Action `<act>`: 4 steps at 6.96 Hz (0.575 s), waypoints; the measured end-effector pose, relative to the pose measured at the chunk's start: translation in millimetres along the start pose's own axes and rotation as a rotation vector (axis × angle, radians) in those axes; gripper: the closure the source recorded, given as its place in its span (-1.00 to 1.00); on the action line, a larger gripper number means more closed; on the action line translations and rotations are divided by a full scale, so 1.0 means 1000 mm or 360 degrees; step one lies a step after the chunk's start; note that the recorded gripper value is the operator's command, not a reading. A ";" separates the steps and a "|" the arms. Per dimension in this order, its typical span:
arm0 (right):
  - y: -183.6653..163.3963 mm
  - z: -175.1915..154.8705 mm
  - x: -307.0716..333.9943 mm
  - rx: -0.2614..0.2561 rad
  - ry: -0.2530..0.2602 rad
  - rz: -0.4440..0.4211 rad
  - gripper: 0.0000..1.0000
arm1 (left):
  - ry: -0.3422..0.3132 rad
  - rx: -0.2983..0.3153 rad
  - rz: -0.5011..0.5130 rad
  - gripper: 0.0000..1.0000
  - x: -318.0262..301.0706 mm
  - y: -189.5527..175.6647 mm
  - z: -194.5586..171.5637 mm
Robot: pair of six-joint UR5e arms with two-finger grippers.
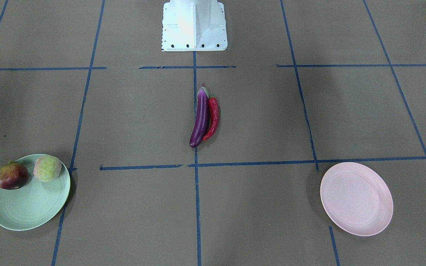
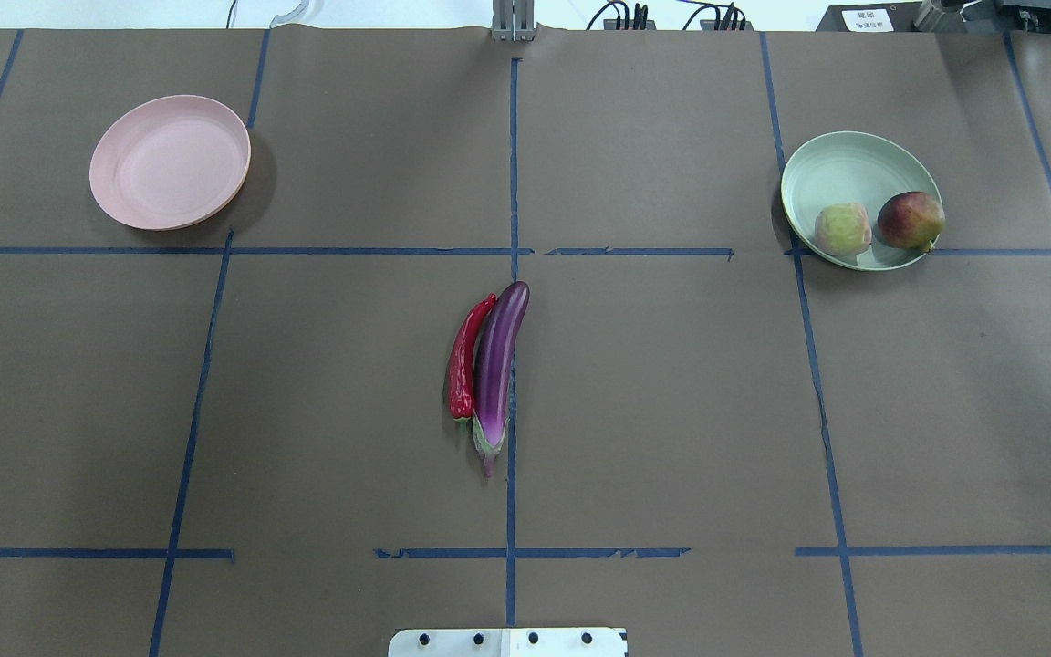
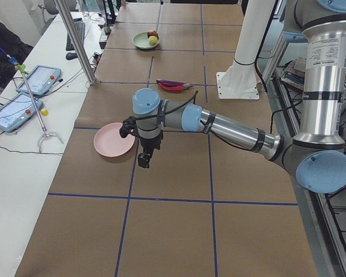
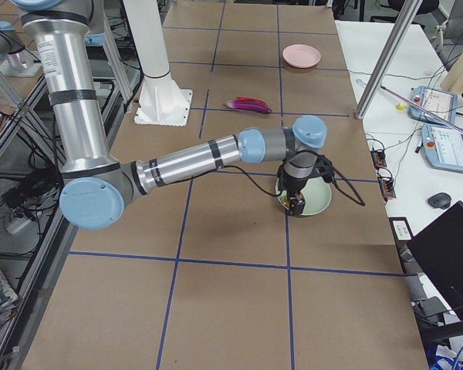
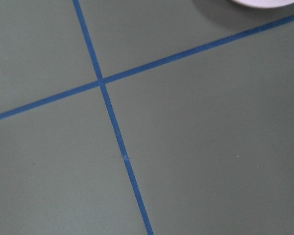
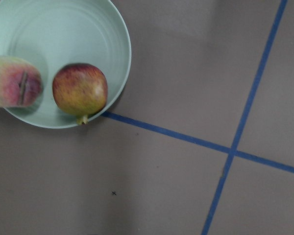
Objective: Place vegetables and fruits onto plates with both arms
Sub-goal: 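Raise the right gripper away from the green plate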
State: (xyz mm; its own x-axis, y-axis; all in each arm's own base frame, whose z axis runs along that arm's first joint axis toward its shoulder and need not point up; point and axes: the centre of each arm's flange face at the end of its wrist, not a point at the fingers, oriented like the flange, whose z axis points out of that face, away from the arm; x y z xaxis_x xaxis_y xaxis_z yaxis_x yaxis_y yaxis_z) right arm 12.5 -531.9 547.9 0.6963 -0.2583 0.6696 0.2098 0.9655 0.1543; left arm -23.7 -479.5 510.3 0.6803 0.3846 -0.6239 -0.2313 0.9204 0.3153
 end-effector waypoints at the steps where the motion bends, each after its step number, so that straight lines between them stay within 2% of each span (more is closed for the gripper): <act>1: 0.047 0.011 0.036 -0.0031 -0.0021 0.0091 -1.00 | -0.0002 0.0048 0.0019 -1.00 0.007 -0.011 -0.005; 2: 0.082 0.017 0.056 -0.0048 -0.0031 0.0177 -1.00 | 0.0022 0.0077 -0.0051 -1.00 0.024 -0.025 -0.005; 4: 0.101 0.017 0.065 -0.0048 -0.0034 0.0230 -1.00 | 0.0138 0.0123 -0.0215 -1.00 0.103 -0.064 0.015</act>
State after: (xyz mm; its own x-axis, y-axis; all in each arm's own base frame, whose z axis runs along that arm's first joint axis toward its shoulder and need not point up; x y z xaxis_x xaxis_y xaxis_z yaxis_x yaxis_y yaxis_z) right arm 66.8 -450.9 619.2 0.7060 -0.1157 0.6987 0.1291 0.9911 0.0336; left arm 72.0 -499.5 436.8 0.6385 0.2654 -0.7224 -0.0851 0.9573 0.2764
